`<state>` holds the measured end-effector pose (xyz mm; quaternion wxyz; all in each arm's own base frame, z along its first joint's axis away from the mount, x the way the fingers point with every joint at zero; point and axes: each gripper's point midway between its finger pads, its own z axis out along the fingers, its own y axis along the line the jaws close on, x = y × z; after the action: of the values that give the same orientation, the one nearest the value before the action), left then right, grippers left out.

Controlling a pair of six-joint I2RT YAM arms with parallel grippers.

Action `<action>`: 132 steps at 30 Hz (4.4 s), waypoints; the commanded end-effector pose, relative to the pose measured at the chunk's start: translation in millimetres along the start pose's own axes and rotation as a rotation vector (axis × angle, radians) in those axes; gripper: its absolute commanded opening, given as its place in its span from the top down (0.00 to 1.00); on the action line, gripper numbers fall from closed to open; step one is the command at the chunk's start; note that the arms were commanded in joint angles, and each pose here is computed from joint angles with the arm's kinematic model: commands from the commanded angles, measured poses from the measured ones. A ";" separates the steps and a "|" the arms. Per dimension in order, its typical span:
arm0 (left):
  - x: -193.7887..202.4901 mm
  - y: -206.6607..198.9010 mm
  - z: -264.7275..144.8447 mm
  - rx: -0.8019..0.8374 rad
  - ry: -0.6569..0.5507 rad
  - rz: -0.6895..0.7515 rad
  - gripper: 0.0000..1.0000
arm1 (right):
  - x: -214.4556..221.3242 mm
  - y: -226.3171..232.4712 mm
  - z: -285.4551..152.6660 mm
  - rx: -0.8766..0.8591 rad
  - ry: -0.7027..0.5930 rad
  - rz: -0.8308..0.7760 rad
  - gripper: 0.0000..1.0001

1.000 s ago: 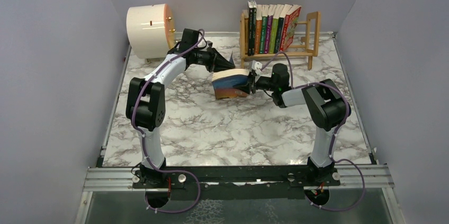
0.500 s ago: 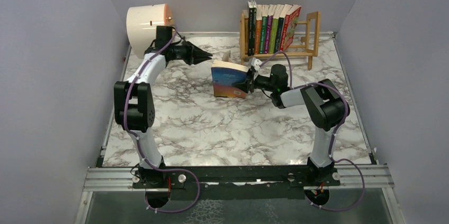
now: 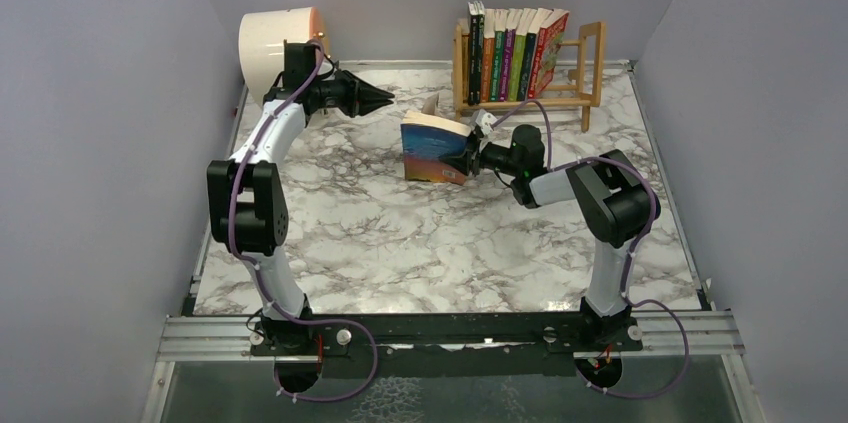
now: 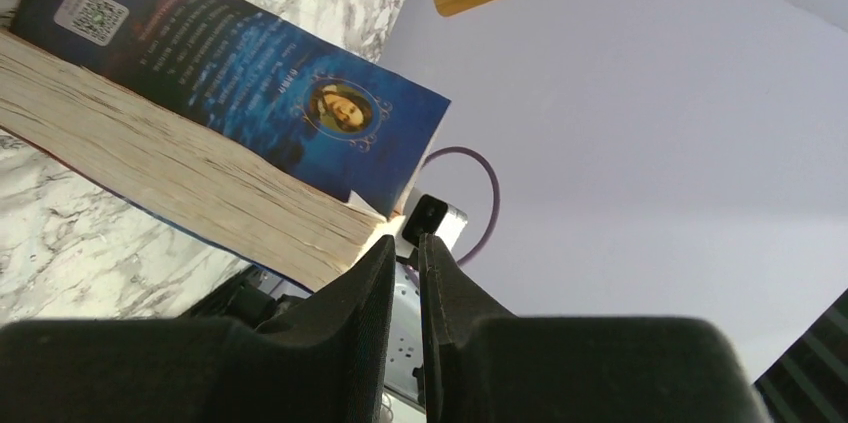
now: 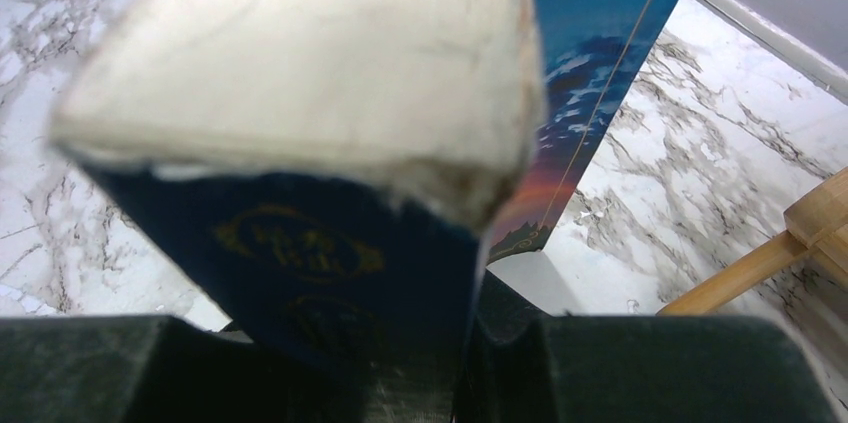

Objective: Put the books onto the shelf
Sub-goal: Adjust the book at the center of the board.

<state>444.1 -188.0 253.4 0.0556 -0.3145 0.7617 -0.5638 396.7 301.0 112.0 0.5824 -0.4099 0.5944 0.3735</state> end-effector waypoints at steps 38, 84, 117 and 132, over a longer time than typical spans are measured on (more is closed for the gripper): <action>14.6 35.5 61.3 -0.075 0.133 0.044 0.91 | -2.7 -14.8 3.2 0.078 -0.011 0.003 0.17; 33.8 81.7 99.4 -0.156 0.227 0.022 0.91 | 0.9 -17.7 18.6 0.015 -0.037 -0.022 0.06; 8.1 145.2 113.5 -0.246 0.210 -0.073 0.92 | 5.0 -21.0 21.1 0.015 -0.026 -0.008 0.12; -38.1 117.4 40.0 -0.246 0.026 -0.067 0.92 | 2.4 -19.8 19.5 0.006 -0.039 0.000 0.48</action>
<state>441.4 -191.7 94.1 -0.0537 -0.3505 0.8035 -0.4781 418.5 309.9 105.5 0.5871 -0.3998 0.5943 0.3771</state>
